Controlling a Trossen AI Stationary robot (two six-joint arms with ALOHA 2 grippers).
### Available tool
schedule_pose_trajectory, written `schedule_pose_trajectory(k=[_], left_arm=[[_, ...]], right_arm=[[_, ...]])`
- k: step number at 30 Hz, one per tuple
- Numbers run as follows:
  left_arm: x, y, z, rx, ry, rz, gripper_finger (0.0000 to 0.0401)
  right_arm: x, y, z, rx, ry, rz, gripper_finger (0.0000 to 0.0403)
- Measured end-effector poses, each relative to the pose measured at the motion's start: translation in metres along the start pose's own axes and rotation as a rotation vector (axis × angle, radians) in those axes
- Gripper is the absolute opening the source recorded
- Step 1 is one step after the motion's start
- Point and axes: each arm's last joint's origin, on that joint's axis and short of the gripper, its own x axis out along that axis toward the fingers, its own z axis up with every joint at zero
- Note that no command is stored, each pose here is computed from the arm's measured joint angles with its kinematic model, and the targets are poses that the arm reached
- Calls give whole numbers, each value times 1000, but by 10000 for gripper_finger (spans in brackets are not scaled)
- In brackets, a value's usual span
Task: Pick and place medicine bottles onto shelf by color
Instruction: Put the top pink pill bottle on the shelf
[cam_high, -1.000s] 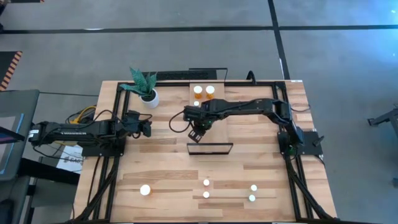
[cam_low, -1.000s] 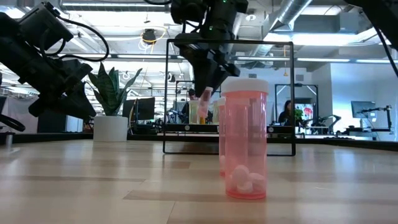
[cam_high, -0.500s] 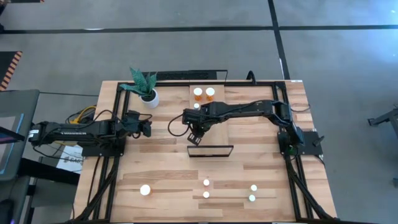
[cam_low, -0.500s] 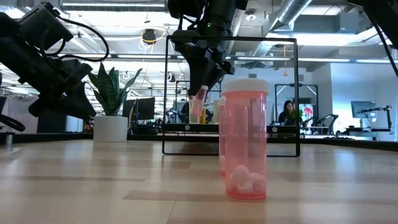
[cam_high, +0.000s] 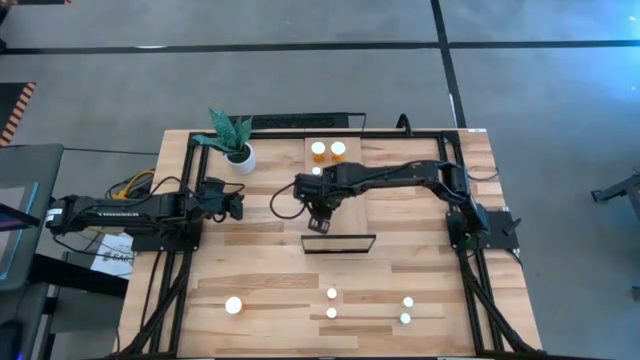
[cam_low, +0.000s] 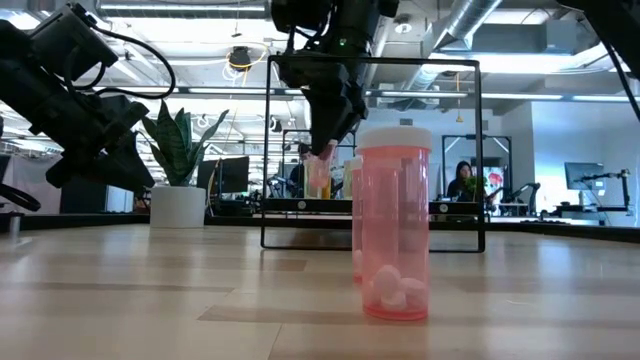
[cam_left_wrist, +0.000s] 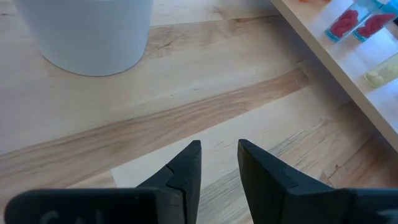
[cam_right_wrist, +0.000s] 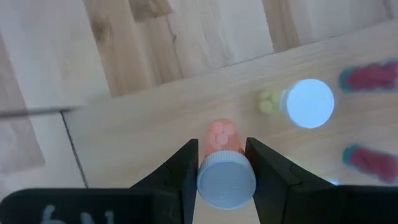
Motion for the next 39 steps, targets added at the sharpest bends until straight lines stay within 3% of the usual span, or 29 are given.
schedule_pose_trajectory(k=[3, 7, 31, 39], left_arm=[[0, 0, 0, 0, 0, 0, 91], [0, 0, 0, 0, 0, 0, 91], [0, 0, 0, 0, 0, 0, 91], [0, 0, 0, 0, 0, 0, 91]], right_arm=[[0, 0, -1, -59, 15, -2, 138], [0, -3, -1, -46, 22, -3, 138], [1, -12, -3, 665, 47, -31, 138], [1, -9, -5, 893, 119, 43, 139]])
